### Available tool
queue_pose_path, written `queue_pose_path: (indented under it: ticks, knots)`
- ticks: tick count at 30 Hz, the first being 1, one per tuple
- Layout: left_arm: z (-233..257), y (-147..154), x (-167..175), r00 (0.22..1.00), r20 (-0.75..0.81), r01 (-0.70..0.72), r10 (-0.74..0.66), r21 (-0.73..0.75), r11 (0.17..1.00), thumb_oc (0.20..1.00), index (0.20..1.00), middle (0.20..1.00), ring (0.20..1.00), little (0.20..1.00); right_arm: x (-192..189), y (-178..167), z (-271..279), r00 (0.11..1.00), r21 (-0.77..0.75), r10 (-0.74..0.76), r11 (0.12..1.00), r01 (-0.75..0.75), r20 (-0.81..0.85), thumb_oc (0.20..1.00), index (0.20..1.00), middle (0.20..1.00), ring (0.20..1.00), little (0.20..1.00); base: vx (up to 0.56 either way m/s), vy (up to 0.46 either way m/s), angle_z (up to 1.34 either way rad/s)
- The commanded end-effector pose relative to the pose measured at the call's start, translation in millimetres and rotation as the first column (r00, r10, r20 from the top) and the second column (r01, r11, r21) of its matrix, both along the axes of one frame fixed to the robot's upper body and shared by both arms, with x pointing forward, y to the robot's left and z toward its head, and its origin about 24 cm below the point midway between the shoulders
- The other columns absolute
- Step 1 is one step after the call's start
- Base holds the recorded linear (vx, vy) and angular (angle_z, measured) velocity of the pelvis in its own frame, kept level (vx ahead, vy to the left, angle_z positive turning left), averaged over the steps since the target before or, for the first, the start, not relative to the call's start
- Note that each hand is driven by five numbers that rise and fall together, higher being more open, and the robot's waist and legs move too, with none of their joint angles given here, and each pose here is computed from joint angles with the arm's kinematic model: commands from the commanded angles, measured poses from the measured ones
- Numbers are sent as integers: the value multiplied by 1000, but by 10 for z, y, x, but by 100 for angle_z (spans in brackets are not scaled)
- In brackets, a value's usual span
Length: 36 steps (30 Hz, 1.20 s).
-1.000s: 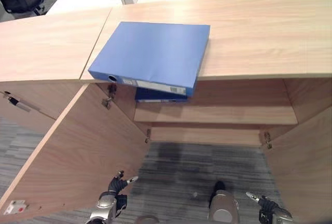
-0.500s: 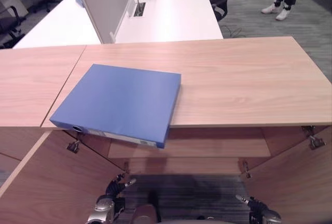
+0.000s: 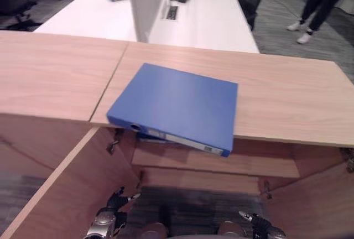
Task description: Put the empty folder in the office cabinet
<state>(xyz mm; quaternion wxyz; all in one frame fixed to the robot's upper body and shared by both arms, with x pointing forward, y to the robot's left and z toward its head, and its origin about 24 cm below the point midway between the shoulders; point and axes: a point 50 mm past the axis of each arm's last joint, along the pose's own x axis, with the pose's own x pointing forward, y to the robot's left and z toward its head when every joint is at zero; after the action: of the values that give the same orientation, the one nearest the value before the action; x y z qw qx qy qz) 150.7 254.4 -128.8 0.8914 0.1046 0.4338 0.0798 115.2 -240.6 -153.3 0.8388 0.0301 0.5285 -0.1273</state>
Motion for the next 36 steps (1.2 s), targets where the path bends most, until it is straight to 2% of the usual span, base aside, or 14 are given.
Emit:
queue_pose_path:
  ticks: [1,10,24,36]
  knots:
    - [125,39,223,996,82,19,-20,20,1000,1000,1000,1000,1000,1000,172,-78,83,997,-22,-4,1000,5,74,1000,1000,1000,1000,1000,-99,-198,-26]
    - [84,15,159,996,79,-34,35,-9,999,1000,1000,1000,1000,1000,248,-38,102,995,-28,57,998,-55,82,1000,1000,1000,1000,1000,-77,-278,-19]
    - [-8,-195,106,998,56,-36,40,-72,997,1000,1000,1000,1000,1000,173,-310,153,998,-106,32,994,-25,61,1000,1000,1000,1000,1000,-150,-192,26]
    - [-32,-257,59,999,38,25,-23,-67,997,1000,1000,1000,1000,1000,-142,-304,48,999,-79,-39,996,37,-23,1000,1000,1000,1000,1000,3,64,15]
